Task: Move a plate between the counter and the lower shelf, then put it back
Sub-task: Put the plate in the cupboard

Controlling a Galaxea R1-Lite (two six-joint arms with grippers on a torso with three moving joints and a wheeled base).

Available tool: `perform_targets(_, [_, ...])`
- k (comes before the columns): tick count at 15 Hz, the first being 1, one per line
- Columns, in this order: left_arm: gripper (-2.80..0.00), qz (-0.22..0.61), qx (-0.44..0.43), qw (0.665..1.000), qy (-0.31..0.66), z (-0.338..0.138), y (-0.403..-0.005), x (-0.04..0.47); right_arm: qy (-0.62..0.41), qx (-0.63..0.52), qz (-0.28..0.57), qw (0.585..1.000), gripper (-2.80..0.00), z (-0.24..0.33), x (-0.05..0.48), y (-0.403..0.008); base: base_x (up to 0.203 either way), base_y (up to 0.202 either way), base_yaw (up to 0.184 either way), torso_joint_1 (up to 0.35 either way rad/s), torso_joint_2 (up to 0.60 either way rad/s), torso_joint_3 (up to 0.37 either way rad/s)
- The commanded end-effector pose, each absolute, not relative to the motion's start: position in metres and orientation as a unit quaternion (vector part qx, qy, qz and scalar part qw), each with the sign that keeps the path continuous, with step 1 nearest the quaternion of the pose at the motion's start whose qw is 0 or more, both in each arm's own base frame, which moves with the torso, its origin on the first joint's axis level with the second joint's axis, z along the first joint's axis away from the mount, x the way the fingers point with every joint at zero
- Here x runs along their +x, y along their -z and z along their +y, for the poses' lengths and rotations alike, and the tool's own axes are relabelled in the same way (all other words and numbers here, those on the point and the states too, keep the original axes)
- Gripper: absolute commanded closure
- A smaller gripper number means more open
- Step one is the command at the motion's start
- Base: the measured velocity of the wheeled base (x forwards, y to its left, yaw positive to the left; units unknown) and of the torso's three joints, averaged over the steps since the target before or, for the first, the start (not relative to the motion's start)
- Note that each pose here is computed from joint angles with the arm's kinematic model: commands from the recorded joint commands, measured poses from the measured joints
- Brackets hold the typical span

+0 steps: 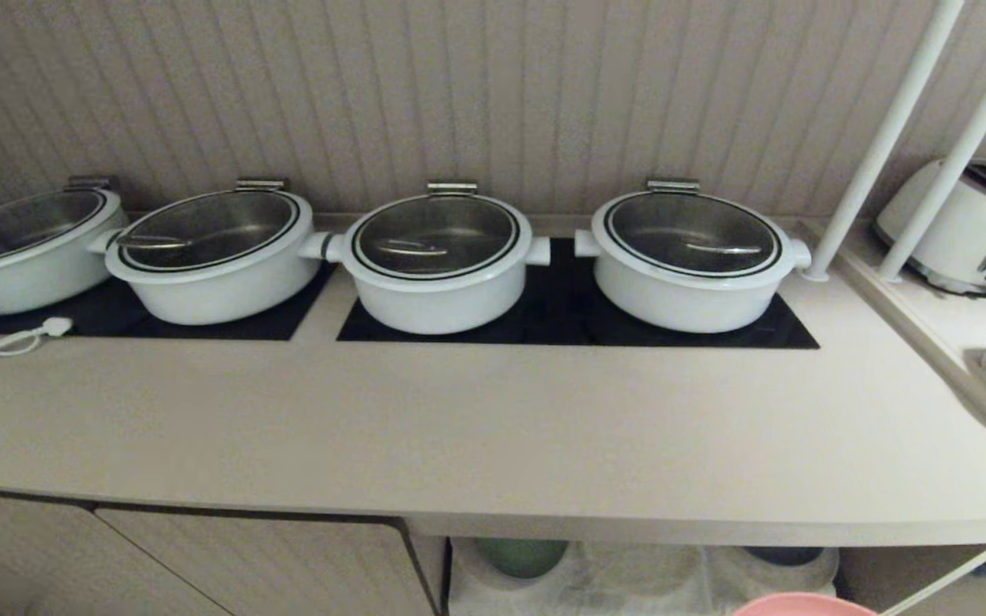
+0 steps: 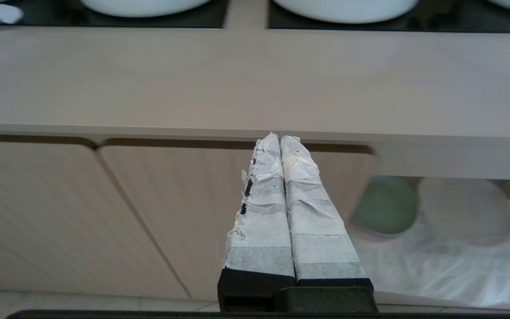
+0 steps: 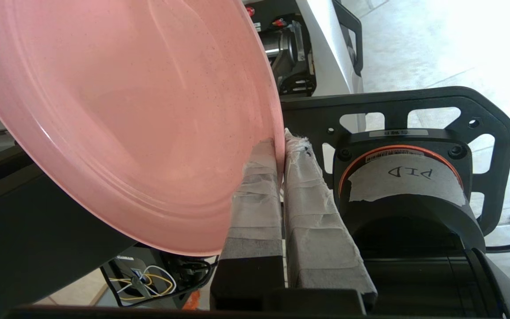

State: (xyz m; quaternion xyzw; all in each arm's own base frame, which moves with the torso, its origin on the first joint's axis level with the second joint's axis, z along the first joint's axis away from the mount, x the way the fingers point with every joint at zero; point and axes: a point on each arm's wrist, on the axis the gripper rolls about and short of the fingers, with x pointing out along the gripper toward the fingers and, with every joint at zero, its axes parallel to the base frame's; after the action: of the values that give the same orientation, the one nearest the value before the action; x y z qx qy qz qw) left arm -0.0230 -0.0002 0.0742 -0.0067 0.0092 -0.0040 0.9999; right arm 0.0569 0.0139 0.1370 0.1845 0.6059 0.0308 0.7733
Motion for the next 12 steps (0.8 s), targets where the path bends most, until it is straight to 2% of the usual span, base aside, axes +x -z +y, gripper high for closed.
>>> perform_targets(1, [0.00,0.009,-0.007,1.000,0.004,-0.0002,-0.0741,-0.0231,-0.030,0.186,0.608,0.772,0.00,0.0139,0.0564,-0.1369,0.000,-0.194,0.003,0.005,0.00,0.002])
perform_targets(12, [0.00,0.009,-0.007,1.000,0.004,-0.0002,-0.0741,-0.0231,-0.031,0.187,0.607,0.772,0.00,0.0139,0.0564,-0.1363,0.000,-0.195,0.001,0.003,0.00,0.003])
